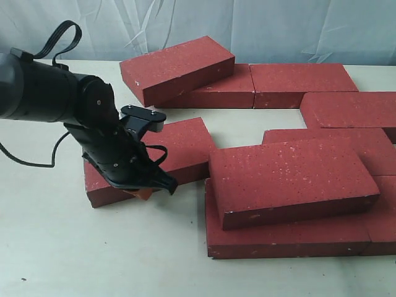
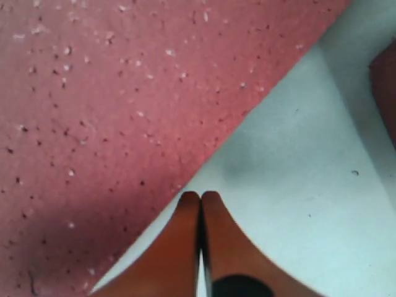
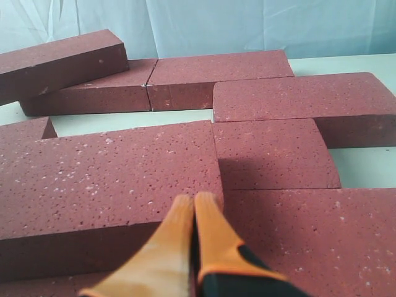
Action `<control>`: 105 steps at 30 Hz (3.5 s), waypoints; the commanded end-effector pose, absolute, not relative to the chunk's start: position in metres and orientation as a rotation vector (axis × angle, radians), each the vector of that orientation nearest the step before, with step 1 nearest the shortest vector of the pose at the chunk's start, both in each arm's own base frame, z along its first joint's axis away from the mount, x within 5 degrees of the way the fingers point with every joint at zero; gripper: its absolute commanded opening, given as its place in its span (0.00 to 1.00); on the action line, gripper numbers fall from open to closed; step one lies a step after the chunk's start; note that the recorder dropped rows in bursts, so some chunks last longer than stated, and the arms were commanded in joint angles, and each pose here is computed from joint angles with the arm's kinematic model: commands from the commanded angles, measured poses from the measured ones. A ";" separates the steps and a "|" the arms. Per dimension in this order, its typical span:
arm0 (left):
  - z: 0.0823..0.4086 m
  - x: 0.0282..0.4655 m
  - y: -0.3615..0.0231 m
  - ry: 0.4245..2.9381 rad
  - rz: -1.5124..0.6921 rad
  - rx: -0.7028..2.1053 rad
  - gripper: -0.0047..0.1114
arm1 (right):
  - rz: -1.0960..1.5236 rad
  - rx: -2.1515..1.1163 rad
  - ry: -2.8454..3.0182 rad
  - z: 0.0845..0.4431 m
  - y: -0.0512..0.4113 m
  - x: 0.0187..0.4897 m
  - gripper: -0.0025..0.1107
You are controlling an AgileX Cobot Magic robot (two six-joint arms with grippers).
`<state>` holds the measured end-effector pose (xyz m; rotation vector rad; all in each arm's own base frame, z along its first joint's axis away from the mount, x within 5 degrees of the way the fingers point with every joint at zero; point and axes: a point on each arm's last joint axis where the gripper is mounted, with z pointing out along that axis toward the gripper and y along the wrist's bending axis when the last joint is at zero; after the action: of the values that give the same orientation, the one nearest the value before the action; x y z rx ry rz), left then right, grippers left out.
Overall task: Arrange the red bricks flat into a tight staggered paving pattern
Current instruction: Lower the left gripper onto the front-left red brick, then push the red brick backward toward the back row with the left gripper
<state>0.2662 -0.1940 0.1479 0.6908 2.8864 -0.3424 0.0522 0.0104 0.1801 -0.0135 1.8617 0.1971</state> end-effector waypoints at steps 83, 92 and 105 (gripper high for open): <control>0.133 0.306 -0.193 2.570 -0.191 0.785 0.04 | 0.191 -0.008 1.844 0.181 0.010 0.052 0.02; 0.134 0.314 -0.196 2.450 -0.175 0.819 0.04 | 0.193 -0.007 1.844 0.181 0.010 0.052 0.02; 0.130 0.313 -0.182 2.374 0.100 1.216 0.04 | 0.193 -0.007 1.844 0.181 0.010 0.052 0.02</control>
<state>0.3117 -0.1874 0.1326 1.1172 2.4013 0.0188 0.0522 0.0104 0.1802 -0.0134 1.8610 0.1970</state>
